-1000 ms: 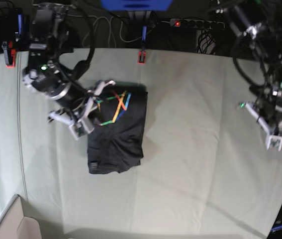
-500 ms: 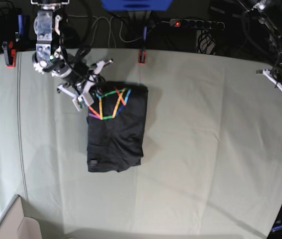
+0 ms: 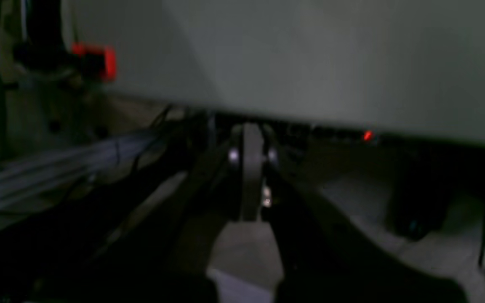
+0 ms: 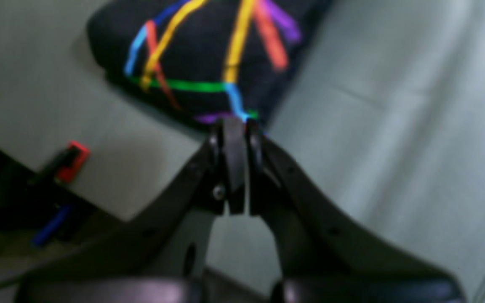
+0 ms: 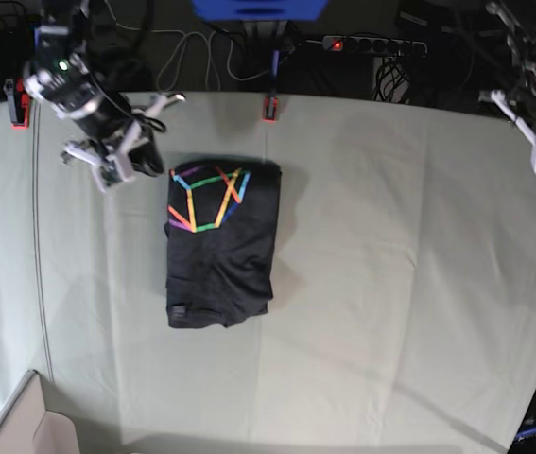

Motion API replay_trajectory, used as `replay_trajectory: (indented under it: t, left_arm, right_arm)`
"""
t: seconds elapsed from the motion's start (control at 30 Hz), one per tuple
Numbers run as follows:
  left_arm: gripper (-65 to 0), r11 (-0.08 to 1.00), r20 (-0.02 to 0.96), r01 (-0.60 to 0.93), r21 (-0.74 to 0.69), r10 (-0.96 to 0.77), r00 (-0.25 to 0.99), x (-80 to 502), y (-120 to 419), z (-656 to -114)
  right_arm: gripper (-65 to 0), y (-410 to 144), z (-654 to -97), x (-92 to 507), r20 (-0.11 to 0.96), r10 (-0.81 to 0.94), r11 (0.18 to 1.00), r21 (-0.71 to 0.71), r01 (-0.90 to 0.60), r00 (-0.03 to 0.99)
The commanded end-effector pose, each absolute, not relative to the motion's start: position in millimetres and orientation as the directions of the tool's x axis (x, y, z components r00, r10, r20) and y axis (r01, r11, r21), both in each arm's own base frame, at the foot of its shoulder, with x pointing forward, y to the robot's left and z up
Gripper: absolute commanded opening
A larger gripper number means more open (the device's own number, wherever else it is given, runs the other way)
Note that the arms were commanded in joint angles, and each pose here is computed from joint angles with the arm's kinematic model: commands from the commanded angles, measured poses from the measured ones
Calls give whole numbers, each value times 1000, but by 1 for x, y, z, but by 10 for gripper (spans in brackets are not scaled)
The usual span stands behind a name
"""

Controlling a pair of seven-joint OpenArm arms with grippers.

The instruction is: Layout the t-shirt on the table in an organized manner, then fold the t-shirt properly

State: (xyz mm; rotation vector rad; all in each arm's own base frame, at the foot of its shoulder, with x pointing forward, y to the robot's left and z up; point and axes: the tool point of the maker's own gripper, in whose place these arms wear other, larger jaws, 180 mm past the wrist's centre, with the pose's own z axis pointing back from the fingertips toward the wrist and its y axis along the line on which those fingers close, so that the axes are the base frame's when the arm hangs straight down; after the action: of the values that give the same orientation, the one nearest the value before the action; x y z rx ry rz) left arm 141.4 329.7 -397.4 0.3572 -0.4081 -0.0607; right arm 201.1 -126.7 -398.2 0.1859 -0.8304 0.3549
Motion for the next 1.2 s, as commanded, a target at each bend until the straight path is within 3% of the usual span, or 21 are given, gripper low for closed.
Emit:
replay_trajectory:
  t: [0.0,0.2,0.53,0.67,0.83,0.97,1.17]
  left_arm:
    - [-650,929,356,-8,370,-134,925,131,334,-396]
    - [-650,972,281,-1,233,-66,957,93,319,-457]
    - [-650,991,360,-113,-72,132,924,56,265,-552]
    - [-650,968,425,-181,-173,239,873,52,247,-573]
    - [-650,920,332,-262,-291,354,874,28,216,-612]
    - [-650,907,335,-345,-242,412,847,13,208,-631]
    - [-650,957,285,-291,-8,281,916,-4,213,-649]
  right_arm:
    - [-650,-134,-391,196,760,226,931,16,-365,610]
    - [-650,-186,-411,147,666,189,970,-14,-241,722]
    - [-650,-258,-467,63,481,-4,1000,-3,6,877]
    - [-650,-261,-501,42,455,-103,994,70,79,884]
    - [-650,-257,-538,19,450,-235,970,163,180,861]
    - [-650,-256,-570,13,437,-356,931,238,276,826]
    - [-650,-220,-607,-4,356,-411,892,348,288,839]
